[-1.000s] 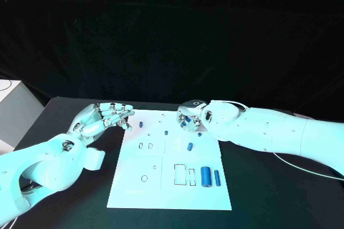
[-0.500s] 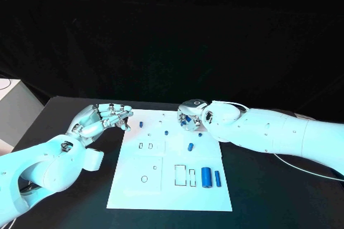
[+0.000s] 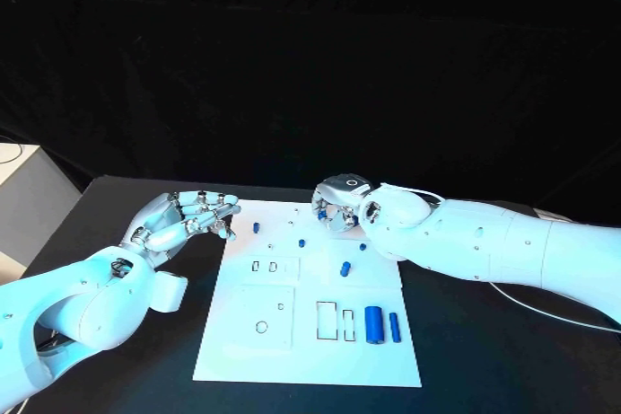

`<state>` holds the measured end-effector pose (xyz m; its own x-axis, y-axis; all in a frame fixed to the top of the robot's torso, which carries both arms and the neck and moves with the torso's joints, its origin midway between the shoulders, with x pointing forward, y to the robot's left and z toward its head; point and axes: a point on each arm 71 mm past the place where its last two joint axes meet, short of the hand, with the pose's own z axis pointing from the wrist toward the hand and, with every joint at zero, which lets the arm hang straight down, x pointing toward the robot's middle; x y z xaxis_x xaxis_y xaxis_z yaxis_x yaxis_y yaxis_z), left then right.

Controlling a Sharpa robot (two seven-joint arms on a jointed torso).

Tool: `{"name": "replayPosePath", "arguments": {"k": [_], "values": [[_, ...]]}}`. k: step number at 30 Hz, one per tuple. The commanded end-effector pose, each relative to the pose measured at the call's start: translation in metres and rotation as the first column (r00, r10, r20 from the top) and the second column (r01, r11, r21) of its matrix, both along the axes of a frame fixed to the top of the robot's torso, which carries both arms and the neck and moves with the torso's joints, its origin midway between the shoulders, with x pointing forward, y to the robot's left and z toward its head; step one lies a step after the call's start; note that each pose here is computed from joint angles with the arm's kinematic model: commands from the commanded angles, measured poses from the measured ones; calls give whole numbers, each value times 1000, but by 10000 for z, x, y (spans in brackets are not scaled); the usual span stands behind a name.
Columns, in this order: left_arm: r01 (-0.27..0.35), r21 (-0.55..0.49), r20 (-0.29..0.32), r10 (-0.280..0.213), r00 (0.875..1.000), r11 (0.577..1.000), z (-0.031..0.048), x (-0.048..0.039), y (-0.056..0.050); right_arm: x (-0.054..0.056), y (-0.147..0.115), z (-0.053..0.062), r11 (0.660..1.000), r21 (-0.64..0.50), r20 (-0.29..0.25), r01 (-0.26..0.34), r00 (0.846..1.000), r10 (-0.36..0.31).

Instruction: Assemble the parts on the task board

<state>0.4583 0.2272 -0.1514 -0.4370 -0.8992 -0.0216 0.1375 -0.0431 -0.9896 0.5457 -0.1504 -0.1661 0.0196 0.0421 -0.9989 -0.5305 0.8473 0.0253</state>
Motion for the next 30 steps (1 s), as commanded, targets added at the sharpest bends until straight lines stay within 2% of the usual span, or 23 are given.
{"name": "replayPosePath", "arguments": {"k": [1,17,24,30], "values": [[20,-6,5,-20,1000,1000,14,-4,-26,22,55,39,1000,13,51,10,999,-11],[30,-8,2,-30,1000,1000,12,-1,-69,133,420,87,1000,28,106,5,994,-8],[34,-8,1,-34,999,999,15,-6,-79,159,450,87,1000,24,115,12,993,-14],[33,-6,1,-33,999,999,17,-2,-71,170,457,72,1000,6,102,16,995,-16]]}}
